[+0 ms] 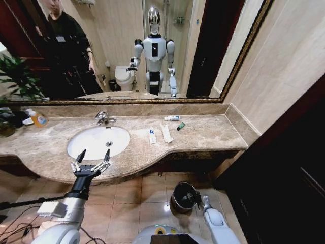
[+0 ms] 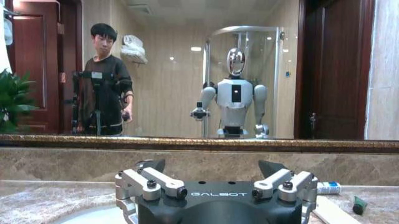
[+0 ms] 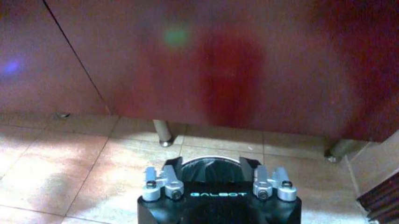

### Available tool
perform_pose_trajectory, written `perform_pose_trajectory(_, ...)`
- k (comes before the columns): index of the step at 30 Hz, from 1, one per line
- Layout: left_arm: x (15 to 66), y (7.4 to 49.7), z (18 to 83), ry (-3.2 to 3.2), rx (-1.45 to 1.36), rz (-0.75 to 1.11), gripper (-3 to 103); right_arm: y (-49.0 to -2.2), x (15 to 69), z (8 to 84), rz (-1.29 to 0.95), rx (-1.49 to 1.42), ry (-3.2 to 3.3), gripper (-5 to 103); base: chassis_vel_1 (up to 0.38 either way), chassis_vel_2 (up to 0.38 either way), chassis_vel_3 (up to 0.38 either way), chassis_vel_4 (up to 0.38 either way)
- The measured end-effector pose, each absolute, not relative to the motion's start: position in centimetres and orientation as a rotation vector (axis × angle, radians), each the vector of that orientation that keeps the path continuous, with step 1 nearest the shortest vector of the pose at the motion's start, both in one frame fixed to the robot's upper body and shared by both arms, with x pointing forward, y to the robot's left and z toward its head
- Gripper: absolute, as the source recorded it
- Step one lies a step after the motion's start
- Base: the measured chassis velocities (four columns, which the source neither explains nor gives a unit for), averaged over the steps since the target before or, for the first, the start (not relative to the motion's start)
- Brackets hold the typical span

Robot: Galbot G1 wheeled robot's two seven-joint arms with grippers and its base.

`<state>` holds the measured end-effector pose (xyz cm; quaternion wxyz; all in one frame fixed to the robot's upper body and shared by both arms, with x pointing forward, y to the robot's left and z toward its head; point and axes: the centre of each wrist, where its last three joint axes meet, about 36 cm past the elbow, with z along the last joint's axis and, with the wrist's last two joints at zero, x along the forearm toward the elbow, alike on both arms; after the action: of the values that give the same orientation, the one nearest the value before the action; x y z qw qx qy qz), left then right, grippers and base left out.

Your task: Pick up the trash from the sink and place it in the trash bin.

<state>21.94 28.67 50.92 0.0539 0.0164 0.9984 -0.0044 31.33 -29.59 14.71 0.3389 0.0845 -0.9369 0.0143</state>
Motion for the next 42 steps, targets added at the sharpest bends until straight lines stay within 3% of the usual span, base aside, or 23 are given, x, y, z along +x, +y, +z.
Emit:
perform_pose_trajectory(4, 21.9, 28.7, 50.9, 3.033, 0.050, -0.013, 100, -29.7, 31.3, 14.9, 0.044, 0.221, -2.445, 74, 0.000, 0.000, 0.000, 0.000)
perform_pose_trajectory(7, 21.9, 28.7, 50.9, 3.033, 0.050, -0.013, 100, -29.7, 31.2, 15.1, 0.045, 0.223, -2.448, 90, 0.000, 0.000, 0.000, 0.000)
perform_pose_trajectory(12, 21.9, 28.7, 50.9, 3.033, 0.050, -0.013, 100, -29.7, 31.1, 15.2, 0.041, 0.223, -2.451, 99, 0.000, 0.000, 0.000, 0.000)
perform_pose_trajectory(27, 21.9, 28.7, 50.9, 3.033, 0.050, -0.013, 100, -29.2, 31.1, 15.8, 0.009, 0.217, -2.463, 100, 0.000, 0.000, 0.000, 0.000)
perform_pose_trajectory(42, 21.9, 28.7, 50.9, 3.033, 0.050, -0.013, 100, -32.4, 29.9, 28.5, -0.026, 0.252, -2.773, 100, 0.000, 0.000, 0.000, 0.000)
